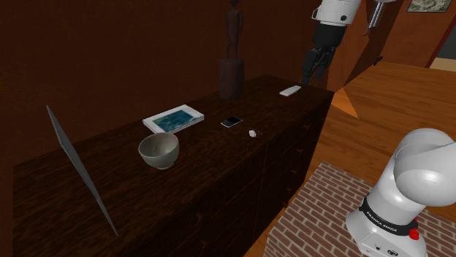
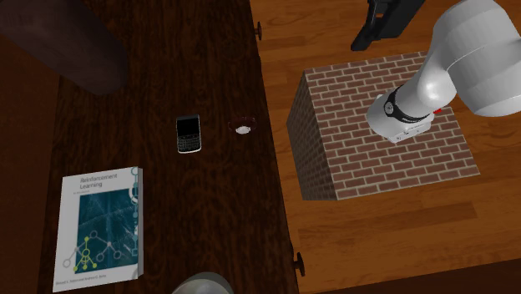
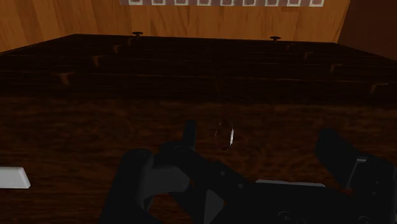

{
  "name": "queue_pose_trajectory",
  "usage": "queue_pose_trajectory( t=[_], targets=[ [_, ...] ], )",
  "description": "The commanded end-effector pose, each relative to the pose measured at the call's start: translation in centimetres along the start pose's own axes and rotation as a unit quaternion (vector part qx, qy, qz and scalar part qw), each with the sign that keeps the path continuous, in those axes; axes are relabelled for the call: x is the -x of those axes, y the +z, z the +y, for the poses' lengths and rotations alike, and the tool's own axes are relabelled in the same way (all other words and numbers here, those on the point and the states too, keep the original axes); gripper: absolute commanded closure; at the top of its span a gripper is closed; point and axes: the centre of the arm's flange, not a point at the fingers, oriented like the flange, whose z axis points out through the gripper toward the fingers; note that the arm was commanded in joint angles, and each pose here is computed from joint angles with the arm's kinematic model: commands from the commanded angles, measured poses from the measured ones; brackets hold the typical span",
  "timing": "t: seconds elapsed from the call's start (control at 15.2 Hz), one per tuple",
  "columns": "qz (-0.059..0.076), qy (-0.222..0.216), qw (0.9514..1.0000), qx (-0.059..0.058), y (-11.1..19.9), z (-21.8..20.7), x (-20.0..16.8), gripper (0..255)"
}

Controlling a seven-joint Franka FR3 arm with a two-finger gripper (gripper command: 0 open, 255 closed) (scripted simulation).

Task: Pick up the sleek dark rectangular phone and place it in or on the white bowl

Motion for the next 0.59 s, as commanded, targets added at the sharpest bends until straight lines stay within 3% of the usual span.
queue_pose_trajectory(
  t=[0.0, 0.26, 0.53],
  targets=[
    [0.0, 0.0, 1.0, 0.0, 0.0, 0.0, 0.0, 0],
    [-0.002, 0.086, 0.9963, 0.002, 3.3, -2.6, -3.3, 0],
    [-0.003, 0.171, 0.9852, 0.003, 6.6, -4.6, -6.9, 0]
  ],
)
